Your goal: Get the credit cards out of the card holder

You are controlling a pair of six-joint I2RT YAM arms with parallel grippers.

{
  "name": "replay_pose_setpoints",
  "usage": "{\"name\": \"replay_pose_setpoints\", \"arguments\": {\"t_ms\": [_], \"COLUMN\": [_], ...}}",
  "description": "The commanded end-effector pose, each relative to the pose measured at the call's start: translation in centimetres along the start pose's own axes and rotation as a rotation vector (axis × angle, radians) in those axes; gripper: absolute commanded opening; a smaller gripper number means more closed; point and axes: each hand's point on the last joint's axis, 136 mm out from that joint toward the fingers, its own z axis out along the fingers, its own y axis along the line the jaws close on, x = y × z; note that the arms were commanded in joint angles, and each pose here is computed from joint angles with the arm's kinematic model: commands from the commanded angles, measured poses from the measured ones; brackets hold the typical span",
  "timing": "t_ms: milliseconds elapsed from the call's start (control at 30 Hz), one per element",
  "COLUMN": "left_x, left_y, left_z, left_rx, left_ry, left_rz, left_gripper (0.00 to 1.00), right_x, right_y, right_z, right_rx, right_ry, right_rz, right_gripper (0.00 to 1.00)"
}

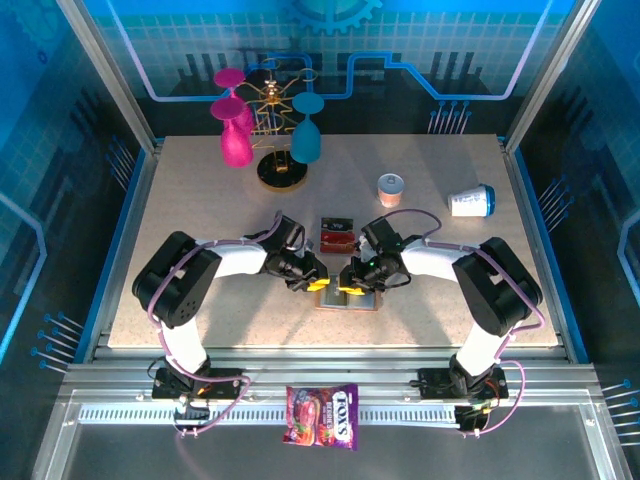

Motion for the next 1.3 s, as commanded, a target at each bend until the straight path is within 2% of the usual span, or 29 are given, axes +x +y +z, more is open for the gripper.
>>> {"name": "replay_pose_setpoints", "arguments": {"t_ms": [0,633,967,1267], "left_x": [0.8,0.7,0.5,1.8], "left_y": [2.1,1.9,-1.3,-2.2], "left_z": [0.4,0.1,-1.6,-0.6], "left_rx": [-0.052,-0.045,-0.012,-0.063], "left_ry": [0.031,0.021,0.005,0.046], "left_rz": [-0.021,-0.019,0.045,0.111], "left_gripper": [0.21,0.23,0.24,0.20], "right_x": [0.0,0.1,-0.6,-0.3], "right_y": [0.0,-0.4,0.8,-0.2], "right_z": [-0.4,-1.4,-2.9,-2.8], "right_rx": [0.018,0.028,-0.035,-0.064], "right_ry": [-0.006,-0.019,-0.077,-0.067], "right_rz": [-0.010,-0.006,-0.012,0.015], "right_gripper": [0.28,0.28,0.28,0.26]}}
